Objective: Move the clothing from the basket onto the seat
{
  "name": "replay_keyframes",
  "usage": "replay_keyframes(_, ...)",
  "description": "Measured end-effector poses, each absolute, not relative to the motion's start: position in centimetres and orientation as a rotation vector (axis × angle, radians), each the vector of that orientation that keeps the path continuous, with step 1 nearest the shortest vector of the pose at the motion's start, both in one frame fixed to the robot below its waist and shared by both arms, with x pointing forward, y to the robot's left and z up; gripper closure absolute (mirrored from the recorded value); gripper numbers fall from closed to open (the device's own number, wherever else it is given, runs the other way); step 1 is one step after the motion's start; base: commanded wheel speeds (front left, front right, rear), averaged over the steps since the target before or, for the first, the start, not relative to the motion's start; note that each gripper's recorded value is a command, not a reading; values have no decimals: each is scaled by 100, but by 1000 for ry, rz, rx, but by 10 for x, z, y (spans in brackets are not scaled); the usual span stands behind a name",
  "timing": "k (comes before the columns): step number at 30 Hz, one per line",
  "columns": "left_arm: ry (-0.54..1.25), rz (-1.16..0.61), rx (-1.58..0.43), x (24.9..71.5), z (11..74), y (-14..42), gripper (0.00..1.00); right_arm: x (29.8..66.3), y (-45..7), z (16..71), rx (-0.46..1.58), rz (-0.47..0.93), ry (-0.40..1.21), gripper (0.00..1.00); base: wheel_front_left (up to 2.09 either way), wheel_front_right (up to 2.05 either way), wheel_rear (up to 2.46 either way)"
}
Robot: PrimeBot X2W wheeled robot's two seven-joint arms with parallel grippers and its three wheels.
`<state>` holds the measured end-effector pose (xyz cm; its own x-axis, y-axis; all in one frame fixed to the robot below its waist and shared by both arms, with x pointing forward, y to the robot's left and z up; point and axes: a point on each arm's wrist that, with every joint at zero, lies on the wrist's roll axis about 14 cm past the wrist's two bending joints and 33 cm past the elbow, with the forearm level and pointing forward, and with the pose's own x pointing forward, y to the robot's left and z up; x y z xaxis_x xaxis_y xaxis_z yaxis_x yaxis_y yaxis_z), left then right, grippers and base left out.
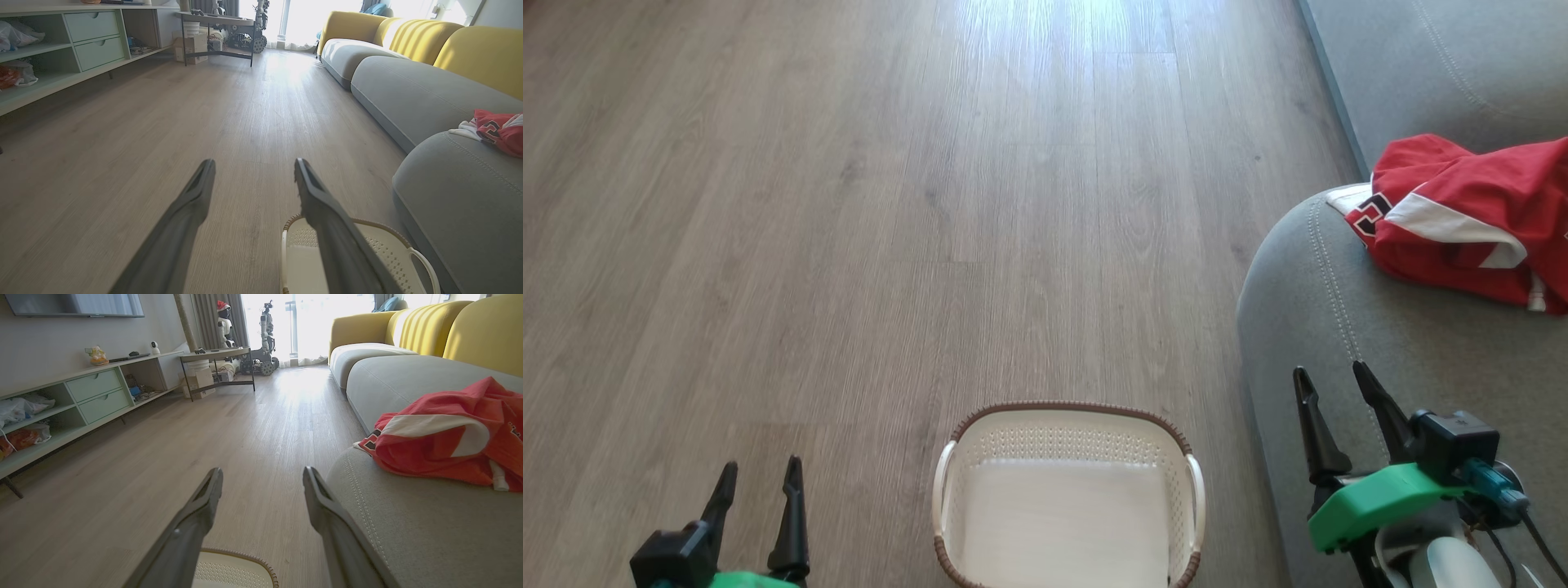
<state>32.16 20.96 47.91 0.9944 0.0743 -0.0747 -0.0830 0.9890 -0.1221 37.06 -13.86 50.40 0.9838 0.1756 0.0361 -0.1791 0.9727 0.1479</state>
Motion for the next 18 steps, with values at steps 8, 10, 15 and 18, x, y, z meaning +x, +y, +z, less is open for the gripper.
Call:
replay_keyframes(8,71,76,-119,323,478,208,0,368,-139,501,159,176,-15,0,0,0,0)
replay_keyframes(10,72,81,-121,323,477,209,0,368,-139,502,159,175,-18,0,0,0,0)
replay_keyframes(15,75,87,-128,324,475,211,0,367,-140,502,161,174,-22,0,0,0,0)
replay_keyframes(18,73,84,-123,324,475,211,0,366,-140,501,163,174,-20,0,0,0,0)
